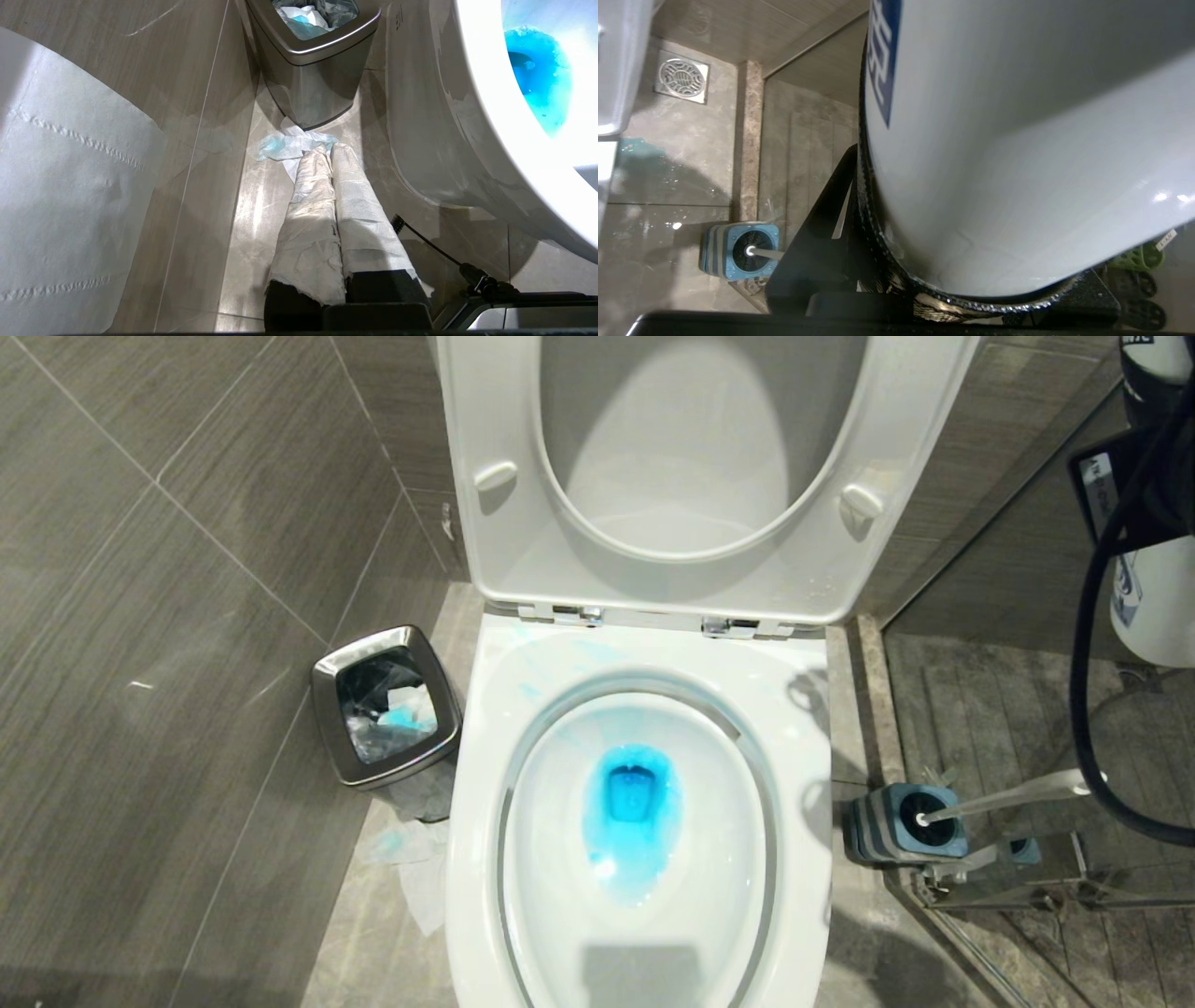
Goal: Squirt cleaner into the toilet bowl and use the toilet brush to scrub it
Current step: Place the cleaning agent on the floor
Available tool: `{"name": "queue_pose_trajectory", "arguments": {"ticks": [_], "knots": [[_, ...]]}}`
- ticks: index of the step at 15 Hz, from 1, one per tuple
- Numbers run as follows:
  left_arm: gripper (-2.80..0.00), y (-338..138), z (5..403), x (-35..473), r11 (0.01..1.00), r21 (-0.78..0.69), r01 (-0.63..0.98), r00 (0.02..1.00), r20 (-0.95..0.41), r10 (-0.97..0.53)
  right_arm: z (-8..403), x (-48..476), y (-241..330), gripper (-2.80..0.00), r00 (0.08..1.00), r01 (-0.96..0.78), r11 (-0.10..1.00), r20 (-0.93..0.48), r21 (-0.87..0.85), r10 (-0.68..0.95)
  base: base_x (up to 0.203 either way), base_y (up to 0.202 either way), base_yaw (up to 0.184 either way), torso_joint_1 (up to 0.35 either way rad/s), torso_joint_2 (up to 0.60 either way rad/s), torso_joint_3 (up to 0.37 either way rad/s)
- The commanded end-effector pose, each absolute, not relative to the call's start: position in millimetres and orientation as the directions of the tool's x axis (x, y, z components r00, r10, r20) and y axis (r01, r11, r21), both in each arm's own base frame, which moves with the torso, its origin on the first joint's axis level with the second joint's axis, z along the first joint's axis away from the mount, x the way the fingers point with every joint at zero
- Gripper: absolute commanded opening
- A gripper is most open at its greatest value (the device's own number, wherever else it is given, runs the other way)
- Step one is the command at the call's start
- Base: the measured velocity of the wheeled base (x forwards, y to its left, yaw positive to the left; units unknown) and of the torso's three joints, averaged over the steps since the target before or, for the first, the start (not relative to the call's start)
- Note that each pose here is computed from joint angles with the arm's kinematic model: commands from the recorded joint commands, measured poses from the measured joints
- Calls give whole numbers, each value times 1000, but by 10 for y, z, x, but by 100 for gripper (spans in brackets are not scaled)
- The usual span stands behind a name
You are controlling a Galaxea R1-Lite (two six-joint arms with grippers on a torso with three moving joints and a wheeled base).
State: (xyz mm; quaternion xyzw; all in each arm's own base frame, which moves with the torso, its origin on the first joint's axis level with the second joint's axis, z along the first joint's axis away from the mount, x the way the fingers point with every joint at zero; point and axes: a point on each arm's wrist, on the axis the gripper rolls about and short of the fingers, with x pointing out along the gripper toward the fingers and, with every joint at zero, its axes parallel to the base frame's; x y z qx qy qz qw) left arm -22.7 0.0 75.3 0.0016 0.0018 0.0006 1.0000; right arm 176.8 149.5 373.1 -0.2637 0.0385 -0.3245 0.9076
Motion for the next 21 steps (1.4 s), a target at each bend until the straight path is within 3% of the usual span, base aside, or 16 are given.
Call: {"name": "queue_pose_trajectory", "arguments": {"ticks": [1, 5, 11, 14, 21], "knots": [[-280, 0, 752, -227, 1000, 3, -2, 1000, -5, 2, 3738, 1814, 1450, -280, 766, 584, 627, 97, -516, -635, 0, 0, 0, 0, 0, 0], [-280, 0, 754, -227, 1000, 3, -2, 1000, -3, 2, 3744, 2118, 1178, -280, 743, 570, 491, 159, -658, -650, 0, 0, 0, 0, 0, 0], [-280, 0, 752, -227, 1000, 3, -2, 1000, -5, 2, 3949, 2187, 953, -280, 741, 576, 466, 189, -671, -644, 0, 0, 0, 0, 0, 0], [-280, 0, 754, -227, 1000, 3, -2, 1000, -3, 2, 4139, 2162, 792, -280, 747, 592, 510, 189, -624, -637, 0, 0, 0, 0, 0, 0], [-280, 0, 754, -227, 1000, 3, -2, 1000, -3, 2, 4108, 2154, 394, -280, 829, 545, 756, 96, -363, -552, 0, 0, 0, 0, 0, 0]]}}
